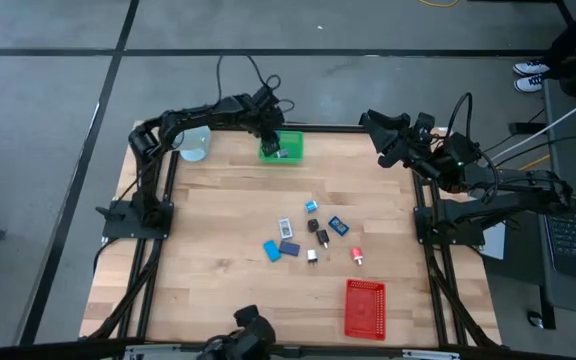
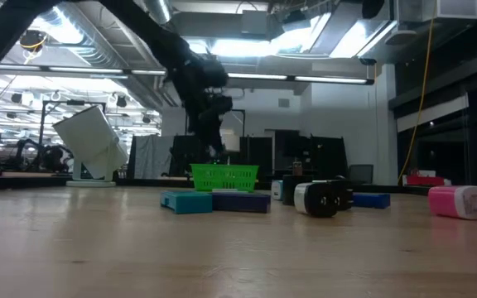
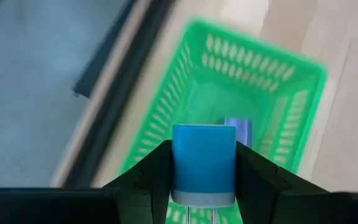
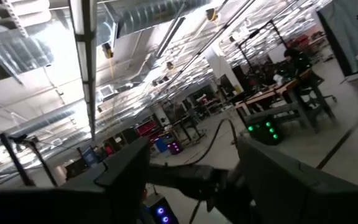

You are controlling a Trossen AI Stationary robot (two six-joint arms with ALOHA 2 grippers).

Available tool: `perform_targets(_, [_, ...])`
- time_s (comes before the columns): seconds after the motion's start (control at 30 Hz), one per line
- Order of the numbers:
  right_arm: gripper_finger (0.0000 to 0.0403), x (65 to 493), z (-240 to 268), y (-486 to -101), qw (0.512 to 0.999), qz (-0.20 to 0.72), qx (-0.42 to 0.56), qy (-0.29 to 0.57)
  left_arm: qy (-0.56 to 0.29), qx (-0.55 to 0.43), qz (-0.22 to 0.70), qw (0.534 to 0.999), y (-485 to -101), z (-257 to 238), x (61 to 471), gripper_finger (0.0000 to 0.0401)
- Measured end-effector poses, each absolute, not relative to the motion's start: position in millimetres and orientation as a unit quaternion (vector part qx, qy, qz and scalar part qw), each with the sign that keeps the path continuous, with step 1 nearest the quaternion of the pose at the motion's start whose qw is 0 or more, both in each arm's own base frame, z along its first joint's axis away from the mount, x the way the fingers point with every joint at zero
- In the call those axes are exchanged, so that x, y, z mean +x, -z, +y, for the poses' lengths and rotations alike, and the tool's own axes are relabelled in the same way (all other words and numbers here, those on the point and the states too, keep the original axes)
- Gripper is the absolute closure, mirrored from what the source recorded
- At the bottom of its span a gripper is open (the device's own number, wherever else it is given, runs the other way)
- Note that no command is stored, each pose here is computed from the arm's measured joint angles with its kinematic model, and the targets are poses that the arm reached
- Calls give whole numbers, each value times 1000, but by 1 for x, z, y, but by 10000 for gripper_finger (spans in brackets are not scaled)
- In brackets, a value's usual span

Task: Pick & Place Office items
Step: Put the left blue charger adapter into the green bin, then put the blue charger adapter into the green bin

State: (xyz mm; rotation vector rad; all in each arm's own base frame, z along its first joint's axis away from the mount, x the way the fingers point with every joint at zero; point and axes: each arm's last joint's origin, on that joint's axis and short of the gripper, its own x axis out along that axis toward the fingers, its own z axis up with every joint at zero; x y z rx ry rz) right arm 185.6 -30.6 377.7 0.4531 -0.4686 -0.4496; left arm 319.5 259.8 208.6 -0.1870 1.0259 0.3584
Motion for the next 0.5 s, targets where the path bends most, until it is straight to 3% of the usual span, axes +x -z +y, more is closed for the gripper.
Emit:
perform_targets(0.23, [152, 185, -32, -378, 921, -230, 223, 223, -151, -89, 514, 840, -180, 258, 331, 266])
perform_targets(0.5, [152, 185, -32, -378, 921, -230, 223, 222, -176, -55, 486, 855, -194, 253, 339, 153])
